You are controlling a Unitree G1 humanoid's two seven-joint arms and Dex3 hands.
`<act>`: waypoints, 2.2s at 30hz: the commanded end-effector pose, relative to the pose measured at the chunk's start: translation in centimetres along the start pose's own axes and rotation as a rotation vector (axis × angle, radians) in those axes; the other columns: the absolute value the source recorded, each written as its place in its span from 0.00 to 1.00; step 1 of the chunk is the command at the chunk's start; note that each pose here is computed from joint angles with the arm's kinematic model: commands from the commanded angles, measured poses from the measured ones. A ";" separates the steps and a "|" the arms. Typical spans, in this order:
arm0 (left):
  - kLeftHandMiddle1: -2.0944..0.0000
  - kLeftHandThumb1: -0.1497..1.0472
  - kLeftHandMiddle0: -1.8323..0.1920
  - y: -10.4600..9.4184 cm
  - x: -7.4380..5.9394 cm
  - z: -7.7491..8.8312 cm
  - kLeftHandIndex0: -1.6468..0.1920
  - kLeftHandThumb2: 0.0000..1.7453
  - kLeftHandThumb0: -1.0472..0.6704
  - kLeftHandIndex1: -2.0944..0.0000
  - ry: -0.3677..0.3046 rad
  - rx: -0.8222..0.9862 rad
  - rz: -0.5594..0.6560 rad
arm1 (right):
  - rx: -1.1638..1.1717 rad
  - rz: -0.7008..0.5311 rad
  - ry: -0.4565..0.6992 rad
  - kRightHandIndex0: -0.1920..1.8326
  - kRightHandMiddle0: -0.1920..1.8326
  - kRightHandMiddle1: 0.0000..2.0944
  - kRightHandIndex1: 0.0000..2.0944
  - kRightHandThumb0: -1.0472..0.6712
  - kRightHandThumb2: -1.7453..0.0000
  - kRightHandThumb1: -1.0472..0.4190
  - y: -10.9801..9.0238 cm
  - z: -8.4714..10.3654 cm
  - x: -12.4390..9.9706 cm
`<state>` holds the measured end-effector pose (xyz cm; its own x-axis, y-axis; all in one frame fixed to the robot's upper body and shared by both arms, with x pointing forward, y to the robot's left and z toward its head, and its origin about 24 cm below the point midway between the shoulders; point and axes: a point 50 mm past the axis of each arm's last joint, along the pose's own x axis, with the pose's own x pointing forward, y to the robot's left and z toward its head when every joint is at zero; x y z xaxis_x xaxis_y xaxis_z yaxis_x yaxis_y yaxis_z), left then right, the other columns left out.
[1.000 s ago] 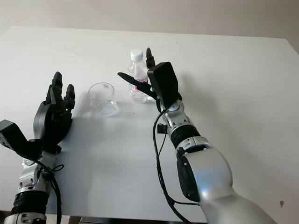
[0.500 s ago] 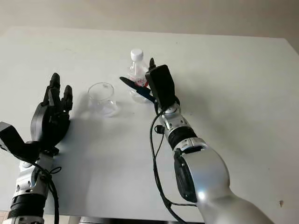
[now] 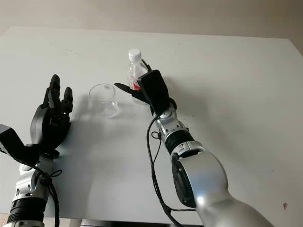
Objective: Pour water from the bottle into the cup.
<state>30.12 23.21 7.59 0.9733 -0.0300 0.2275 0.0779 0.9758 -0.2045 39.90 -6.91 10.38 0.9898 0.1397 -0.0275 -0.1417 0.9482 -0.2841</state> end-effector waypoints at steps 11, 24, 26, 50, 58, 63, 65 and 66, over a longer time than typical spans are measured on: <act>0.99 1.00 1.00 0.3 -0.8 -0.9 1.00 0.35 0.12 1.00 0.039 0.010 0.016 | -0.079 -0.001 0.053 0.59 0.58 1.00 1.00 0.44 0.94 0.00 0.1 -0.9 -0.2; 0.99 1.00 1.00 0.7 -0.8 -0.7 1.00 0.35 0.12 1.00 0.040 0.005 0.019 | -0.218 -0.077 -0.018 0.60 0.60 1.00 1.00 0.51 0.90 0.00 -2.4 0.6 0.4; 0.99 1.00 1.00 0.6 -0.8 -0.7 1.00 0.35 0.12 1.00 0.040 0.004 0.021 | -0.290 -0.096 -0.075 0.58 0.59 1.00 1.00 0.52 0.89 0.00 -3.1 1.5 0.6; 0.99 1.00 1.00 0.2 -0.5 -1.0 1.00 0.35 0.12 1.00 0.037 -0.006 0.031 | -1.045 -0.198 -0.387 0.54 0.31 1.00 1.00 0.51 0.89 0.00 -6.7 8.1 1.5; 0.99 1.00 1.00 0.1 -0.5 -1.2 1.00 0.36 0.12 1.00 0.033 0.000 0.030 | -1.248 -0.168 -0.447 0.54 0.27 1.00 1.00 0.49 0.86 0.00 -5.5 9.0 1.6; 0.99 1.00 1.00 0.1 -0.5 -1.3 1.00 0.36 0.12 1.00 0.032 -0.001 0.031 | -1.302 -0.169 -0.478 0.53 0.15 0.98 1.00 0.46 0.90 0.00 -4.8 9.8 1.7; 1.00 1.00 1.00 0.1 -0.5 -1.4 1.00 0.36 0.11 1.00 0.031 -0.002 0.028 | -1.322 -0.164 -0.486 0.52 0.17 0.81 1.00 0.43 0.95 0.00 -4.4 10.2 1.7; 1.00 1.00 1.00 0.1 -0.6 -1.4 1.00 0.36 0.11 1.00 0.031 -0.002 0.027 | -1.331 -0.163 -0.487 0.52 0.18 0.77 1.00 0.42 0.96 0.00 -4.2 10.3 1.8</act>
<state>30.32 23.29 7.53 0.9712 -0.0101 0.2380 0.0572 0.9798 -0.1917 42.04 -8.64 19.75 0.8728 0.3809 0.3052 0.3180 0.0305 -0.9476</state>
